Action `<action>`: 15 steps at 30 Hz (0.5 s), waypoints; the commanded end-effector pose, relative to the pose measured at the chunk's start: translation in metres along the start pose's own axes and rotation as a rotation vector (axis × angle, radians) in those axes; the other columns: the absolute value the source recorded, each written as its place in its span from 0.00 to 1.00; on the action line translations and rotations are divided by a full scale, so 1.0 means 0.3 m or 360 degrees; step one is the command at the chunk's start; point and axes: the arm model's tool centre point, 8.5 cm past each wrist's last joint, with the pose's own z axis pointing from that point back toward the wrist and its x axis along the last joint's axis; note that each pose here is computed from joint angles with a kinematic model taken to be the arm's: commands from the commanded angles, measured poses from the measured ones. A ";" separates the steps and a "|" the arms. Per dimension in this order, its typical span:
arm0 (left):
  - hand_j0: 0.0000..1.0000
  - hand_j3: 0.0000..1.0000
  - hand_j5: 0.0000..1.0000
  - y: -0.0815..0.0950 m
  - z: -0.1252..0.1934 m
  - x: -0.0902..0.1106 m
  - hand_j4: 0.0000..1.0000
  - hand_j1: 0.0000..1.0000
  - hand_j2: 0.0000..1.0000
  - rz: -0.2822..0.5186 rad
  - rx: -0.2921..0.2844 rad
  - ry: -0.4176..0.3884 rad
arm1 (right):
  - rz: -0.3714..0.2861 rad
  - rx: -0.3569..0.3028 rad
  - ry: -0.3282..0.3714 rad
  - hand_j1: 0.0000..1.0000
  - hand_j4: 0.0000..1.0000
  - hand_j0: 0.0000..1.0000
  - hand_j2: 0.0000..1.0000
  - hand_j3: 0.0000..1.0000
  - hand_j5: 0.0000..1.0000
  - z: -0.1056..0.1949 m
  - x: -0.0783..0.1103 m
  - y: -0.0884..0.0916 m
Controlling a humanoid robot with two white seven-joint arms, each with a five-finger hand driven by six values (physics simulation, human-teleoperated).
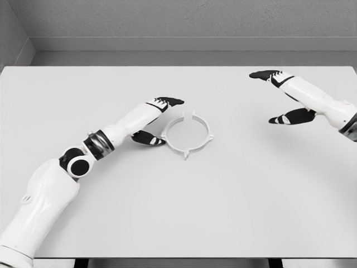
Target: Assemble PVC drainage pipe clamps
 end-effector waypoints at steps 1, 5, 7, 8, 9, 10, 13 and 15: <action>1.00 1.00 1.00 0.001 -0.007 0.007 1.00 1.00 1.00 0.0012 0.0012 -0.0009 | -0.0017 -0.0013 0.0000 1.00 1.00 1.00 1.00 1.00 1.00 0.001 -0.002 -0.003; 1.00 1.00 1.00 -0.004 -0.026 0.023 1.00 1.00 1.00 0.0024 0.0025 -0.0029 | -0.0010 -0.0007 0.0009 1.00 1.00 1.00 1.00 1.00 1.00 0.007 -0.006 -0.008; 1.00 1.00 1.00 -0.005 -0.032 0.029 1.00 1.00 1.00 0.0011 0.0021 -0.0034 | -0.0012 -0.0006 0.0010 1.00 1.00 1.00 1.00 1.00 1.00 0.008 -0.007 -0.006; 1.00 1.00 1.00 -0.006 -0.040 0.035 1.00 1.00 1.00 0.0015 0.0025 -0.0042 | -0.0012 -0.0006 0.0010 1.00 1.00 1.00 1.00 1.00 1.00 0.008 -0.007 -0.006; 1.00 1.00 1.00 -0.007 -0.041 0.036 1.00 1.00 1.00 0.0017 0.0026 -0.0044 | -0.0010 -0.0007 0.0009 1.00 1.00 1.00 1.00 1.00 1.00 0.007 -0.006 -0.008; 1.00 1.00 1.00 -0.009 -0.046 0.040 1.00 1.00 1.00 0.0021 0.0029 -0.0049 | -0.0008 -0.0008 0.0008 1.00 1.00 1.00 1.00 1.00 1.00 0.007 -0.006 -0.010; 1.00 1.00 1.00 -0.007 -0.049 0.042 1.00 1.00 1.00 0.0021 0.0031 -0.0051 | -0.0014 -0.0011 0.0006 1.00 1.00 1.00 1.00 1.00 1.00 0.003 -0.006 -0.006; 1.00 1.00 1.00 -0.003 -0.050 0.042 1.00 1.00 1.00 0.0019 0.0034 -0.0051 | -0.0016 -0.0013 0.0004 1.00 1.00 1.00 1.00 1.00 1.00 0.002 -0.005 -0.005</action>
